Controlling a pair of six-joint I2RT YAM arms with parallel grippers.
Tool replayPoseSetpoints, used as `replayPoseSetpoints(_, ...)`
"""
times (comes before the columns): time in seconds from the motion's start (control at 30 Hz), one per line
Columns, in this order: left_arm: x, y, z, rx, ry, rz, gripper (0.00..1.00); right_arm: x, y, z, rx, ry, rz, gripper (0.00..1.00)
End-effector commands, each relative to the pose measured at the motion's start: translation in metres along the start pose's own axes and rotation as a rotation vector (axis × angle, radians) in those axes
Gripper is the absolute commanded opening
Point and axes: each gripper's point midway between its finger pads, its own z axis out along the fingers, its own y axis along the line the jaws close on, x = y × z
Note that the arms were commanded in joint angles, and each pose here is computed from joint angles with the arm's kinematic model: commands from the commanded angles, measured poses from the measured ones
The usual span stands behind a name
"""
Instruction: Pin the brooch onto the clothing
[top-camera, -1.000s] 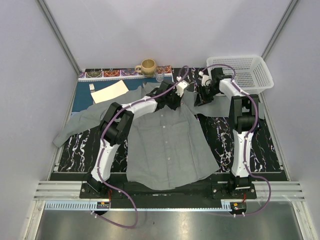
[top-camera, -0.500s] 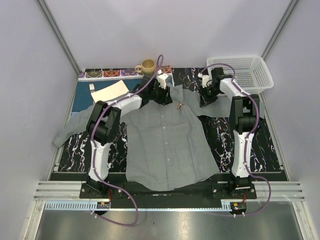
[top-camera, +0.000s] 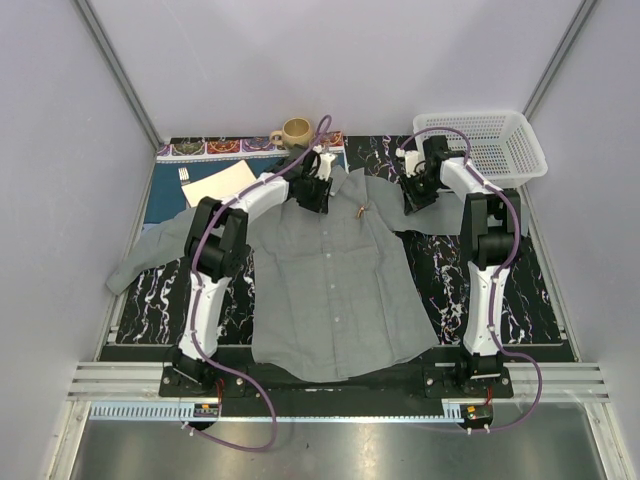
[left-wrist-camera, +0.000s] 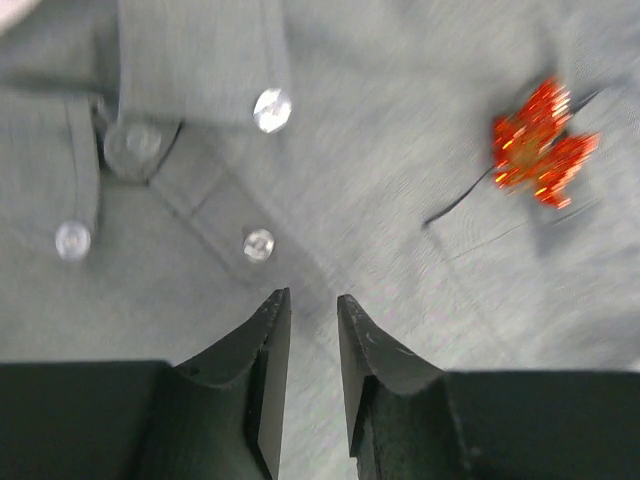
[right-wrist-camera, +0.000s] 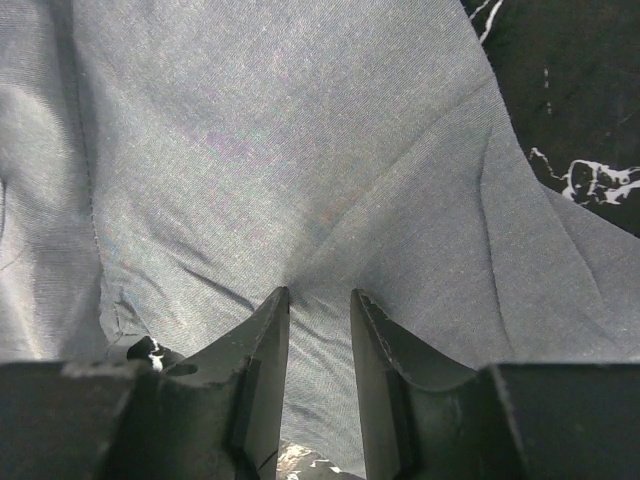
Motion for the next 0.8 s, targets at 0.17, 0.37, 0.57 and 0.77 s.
replayPoseSetpoints(0.17, 0.058, 0.066, -0.014, -0.171, 0.213, -0.075, 0.19, 0.002, -0.024, -0.012, 0.129, 0.015, -0.073, 0.37)
replayPoseSetpoints(0.37, 0.06, 0.092, -0.017, -0.191, 0.253, -0.099, 0.17, -0.002, -0.031, -0.004, 0.151, 0.014, -0.067, 0.38)
replayPoseSetpoints(0.57, 0.059, 0.095, -0.021, -0.193, 0.256, -0.096, 0.15, -0.012, -0.036, -0.011, 0.177, -0.009, -0.066, 0.39)
replayPoseSetpoints(0.77, 0.036, 0.072, -0.033, -0.081, 0.184, -0.067, 0.21, -0.033, -0.013, -0.029, 0.107, -0.07, -0.068, 0.45)
